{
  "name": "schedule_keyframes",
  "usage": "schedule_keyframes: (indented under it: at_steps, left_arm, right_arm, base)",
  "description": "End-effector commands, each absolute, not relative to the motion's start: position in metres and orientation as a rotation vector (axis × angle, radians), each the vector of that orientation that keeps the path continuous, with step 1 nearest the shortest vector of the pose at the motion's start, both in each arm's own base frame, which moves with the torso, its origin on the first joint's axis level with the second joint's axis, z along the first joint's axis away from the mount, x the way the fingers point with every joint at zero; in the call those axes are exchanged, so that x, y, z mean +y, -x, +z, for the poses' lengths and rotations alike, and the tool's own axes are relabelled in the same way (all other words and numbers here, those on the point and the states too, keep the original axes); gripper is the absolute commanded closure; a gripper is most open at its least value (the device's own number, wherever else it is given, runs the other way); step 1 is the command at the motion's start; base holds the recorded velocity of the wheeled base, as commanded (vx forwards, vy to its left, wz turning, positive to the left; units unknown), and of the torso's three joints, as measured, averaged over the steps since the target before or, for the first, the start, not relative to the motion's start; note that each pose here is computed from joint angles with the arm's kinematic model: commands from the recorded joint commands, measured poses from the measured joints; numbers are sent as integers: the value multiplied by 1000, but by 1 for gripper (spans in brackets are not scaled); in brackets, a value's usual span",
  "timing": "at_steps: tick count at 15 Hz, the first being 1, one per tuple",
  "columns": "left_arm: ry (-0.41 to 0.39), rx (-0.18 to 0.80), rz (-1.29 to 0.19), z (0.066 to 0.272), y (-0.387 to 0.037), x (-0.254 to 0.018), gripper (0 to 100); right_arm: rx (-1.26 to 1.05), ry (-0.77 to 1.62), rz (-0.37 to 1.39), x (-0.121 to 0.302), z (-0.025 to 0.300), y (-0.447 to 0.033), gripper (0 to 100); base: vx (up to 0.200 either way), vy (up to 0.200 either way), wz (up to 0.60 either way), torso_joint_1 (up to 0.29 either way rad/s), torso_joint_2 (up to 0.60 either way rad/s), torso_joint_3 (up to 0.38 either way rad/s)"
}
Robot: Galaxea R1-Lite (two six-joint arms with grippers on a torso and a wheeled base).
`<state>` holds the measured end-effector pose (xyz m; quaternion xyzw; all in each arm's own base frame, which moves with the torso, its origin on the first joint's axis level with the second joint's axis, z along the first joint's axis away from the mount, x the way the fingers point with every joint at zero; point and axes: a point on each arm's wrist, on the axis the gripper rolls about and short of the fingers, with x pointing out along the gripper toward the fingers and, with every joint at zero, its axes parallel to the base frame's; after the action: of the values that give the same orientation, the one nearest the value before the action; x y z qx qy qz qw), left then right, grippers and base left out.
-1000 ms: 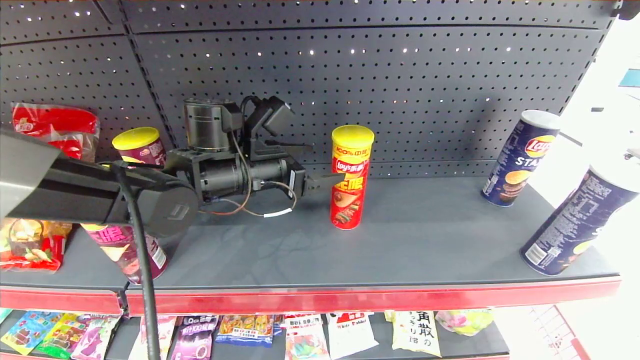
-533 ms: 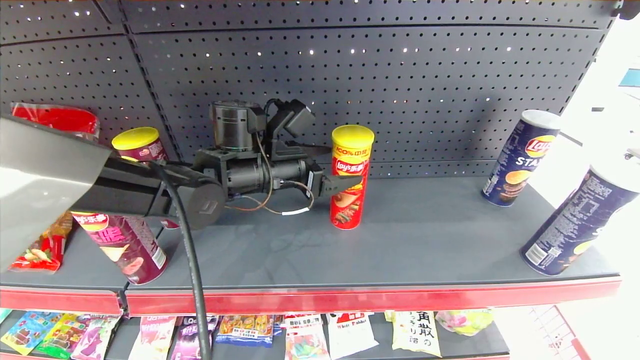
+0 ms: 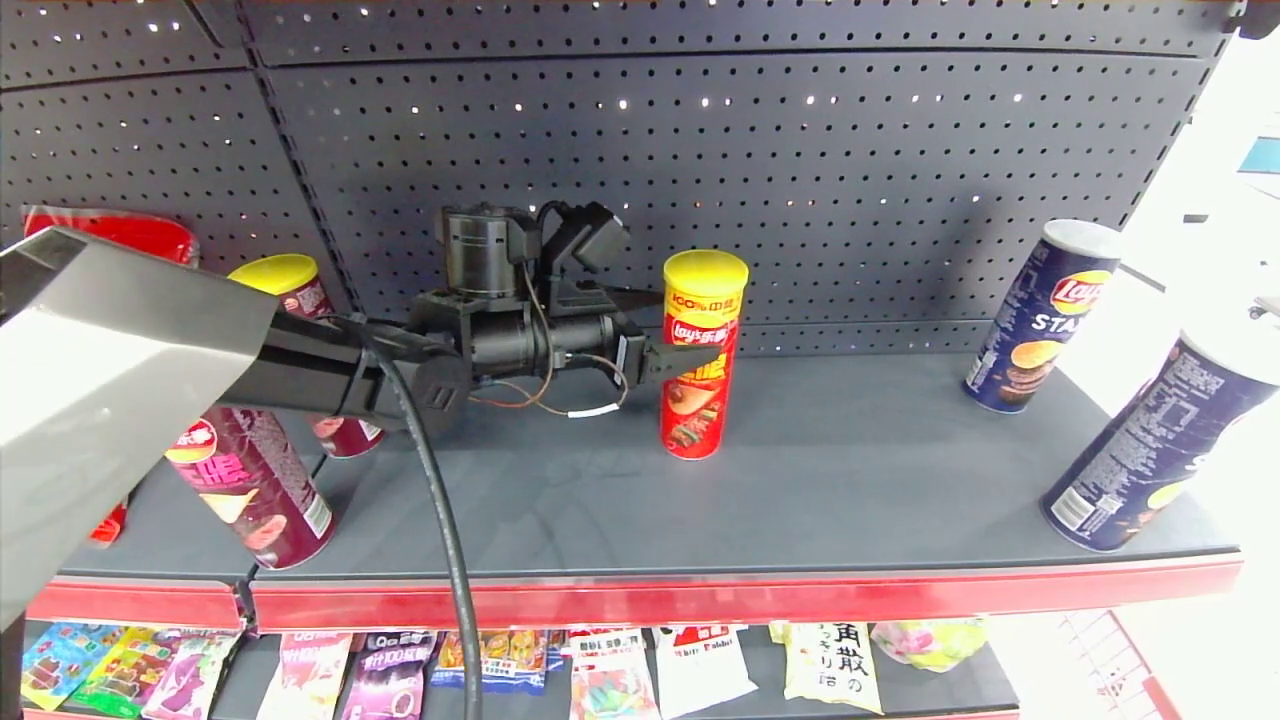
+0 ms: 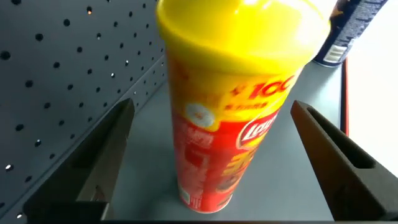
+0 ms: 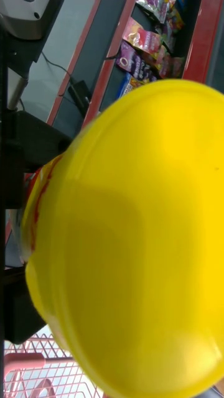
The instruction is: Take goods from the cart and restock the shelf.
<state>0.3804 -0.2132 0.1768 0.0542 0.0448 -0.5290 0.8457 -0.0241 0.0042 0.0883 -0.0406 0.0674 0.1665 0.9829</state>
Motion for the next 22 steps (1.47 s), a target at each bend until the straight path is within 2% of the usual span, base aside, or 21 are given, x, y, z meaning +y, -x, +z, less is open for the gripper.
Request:
schedule_keyframes:
  at_steps: [1, 5, 7, 10, 17, 22]
  left_arm:
    - [-112, 93, -1120, 177, -383, -209, 0]
    - [-110, 85, -1142, 174, -392, -208, 0]
    - [-112, 50, -1165, 181, -398, -214, 0]
    - [-111, 53, -1167, 185, -405, -218, 0]
    - [-112, 58, -1201, 183, -399, -232, 0]
    - [-111, 54, -1184, 184, -400, -232, 0]
  right_arm:
    - [139, 82, 335, 4, 88, 24, 100]
    - [136, 82, 335, 4, 89, 24, 100]
    - [137, 82, 336, 4, 88, 24, 100]
    - [137, 82, 332, 4, 88, 24, 100]
    - [138, 83, 327, 4, 88, 24, 100]
    - [136, 83, 327, 4, 89, 24, 100]
  base:
    - [0, 0, 0, 0, 0, 0]
    - [0, 0, 0, 0, 0, 0]
    - [0, 0, 0, 0, 0, 0]
    - [0, 0, 0, 0, 0, 0]
    - [0, 0, 0, 0, 0, 0]
    - [0, 0, 0, 0, 0, 0]
